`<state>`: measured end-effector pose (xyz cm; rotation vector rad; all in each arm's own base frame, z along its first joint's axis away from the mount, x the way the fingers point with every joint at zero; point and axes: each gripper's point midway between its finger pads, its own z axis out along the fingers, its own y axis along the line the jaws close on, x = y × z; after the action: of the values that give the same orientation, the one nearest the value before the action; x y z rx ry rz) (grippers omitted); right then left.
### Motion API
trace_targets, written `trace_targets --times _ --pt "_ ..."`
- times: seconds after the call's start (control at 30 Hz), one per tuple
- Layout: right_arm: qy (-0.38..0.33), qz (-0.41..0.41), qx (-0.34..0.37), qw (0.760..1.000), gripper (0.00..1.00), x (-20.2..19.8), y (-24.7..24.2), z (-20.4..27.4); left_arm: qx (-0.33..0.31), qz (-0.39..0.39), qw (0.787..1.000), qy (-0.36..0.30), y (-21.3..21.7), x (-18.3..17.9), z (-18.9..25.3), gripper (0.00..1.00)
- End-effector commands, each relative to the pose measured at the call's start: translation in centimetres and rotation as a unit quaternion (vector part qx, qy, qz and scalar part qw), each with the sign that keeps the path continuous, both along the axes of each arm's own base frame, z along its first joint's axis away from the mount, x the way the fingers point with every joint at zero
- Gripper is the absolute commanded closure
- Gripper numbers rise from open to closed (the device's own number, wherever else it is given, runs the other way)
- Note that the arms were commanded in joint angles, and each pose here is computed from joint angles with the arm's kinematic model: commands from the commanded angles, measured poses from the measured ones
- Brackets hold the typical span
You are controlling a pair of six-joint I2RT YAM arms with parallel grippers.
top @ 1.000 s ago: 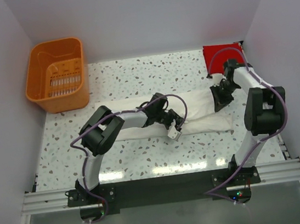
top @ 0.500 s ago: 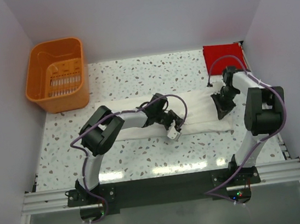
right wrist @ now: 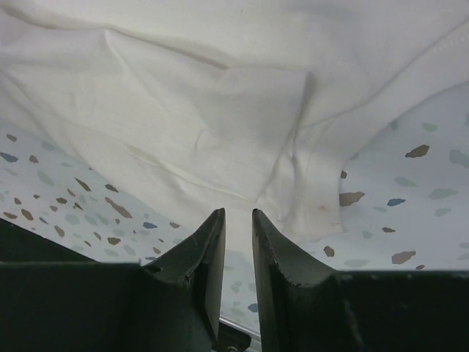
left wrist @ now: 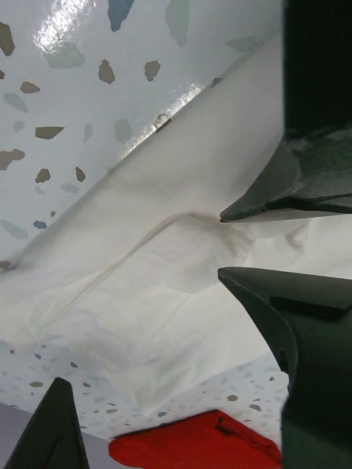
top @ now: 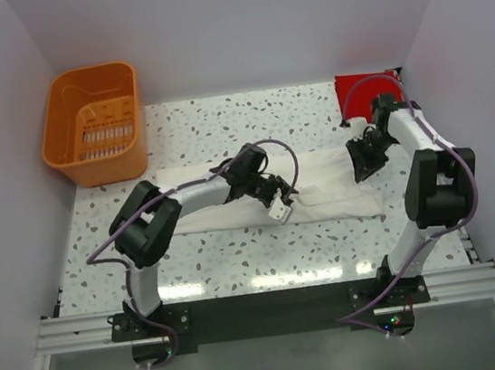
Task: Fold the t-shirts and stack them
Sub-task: Fold the tshirt
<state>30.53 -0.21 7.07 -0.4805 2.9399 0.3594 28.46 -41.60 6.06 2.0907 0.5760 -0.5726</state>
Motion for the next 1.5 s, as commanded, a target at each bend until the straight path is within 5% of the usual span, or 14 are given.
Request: trace_targets --times 0.0,0.2,0.33,0.43,0.53,0.7,0.93,1.2,1.47 --pt "-0.047 0.025 0.034 0.998 0.75 0.6 1.4 3.0 -0.023 0.039 0.995 0.086 1.8 -1.3 5.1 0.64" --pt "-0.029 0.032 0.041 0.998 0.80 0.2 2.9 1.3 -0.001 0.215 0.939 0.268 1.9 1.2 5.5 0.67" --pt "-0.006 0.039 0.029 0.999 0.80 -0.7 3.4 -0.8 0.064 0.352 0.844 0.400 5.6 5.0 3.8 0.73" --pt "0.004 0.048 0.014 0.999 0.81 -0.8 3.4 -2.3 0.092 0.430 0.788 0.431 10.7 7.1 1.6 0.75" --pt "0.002 0.064 -0.008 0.998 0.81 -0.1 3.4 -3.8 0.100 0.480 0.761 0.426 15.6 7.9 0.9 0.77" --pt "0.007 0.090 -0.061 0.994 0.82 2.6 2.5 -7.6 0.095 0.517 0.771 0.360 20.3 7.8 2.3 0.76" --pt "-0.059 0.087 -0.106 0.989 0.85 11.2 2.5 -8.1 0.094 0.576 0.743 0.327 24.9 7.8 2.9 0.75" --pt "-0.150 0.091 -0.093 0.980 0.84 18.3 6.3 -5.3 0.116 0.504 0.826 0.225 24.6 7.0 3.3 0.74" --pt "-0.223 0.061 -0.086 0.969 0.77 19.9 6.5 -0.1 0.211 0.444 0.859 0.142 22.5 5.0 -1.2 0.77"
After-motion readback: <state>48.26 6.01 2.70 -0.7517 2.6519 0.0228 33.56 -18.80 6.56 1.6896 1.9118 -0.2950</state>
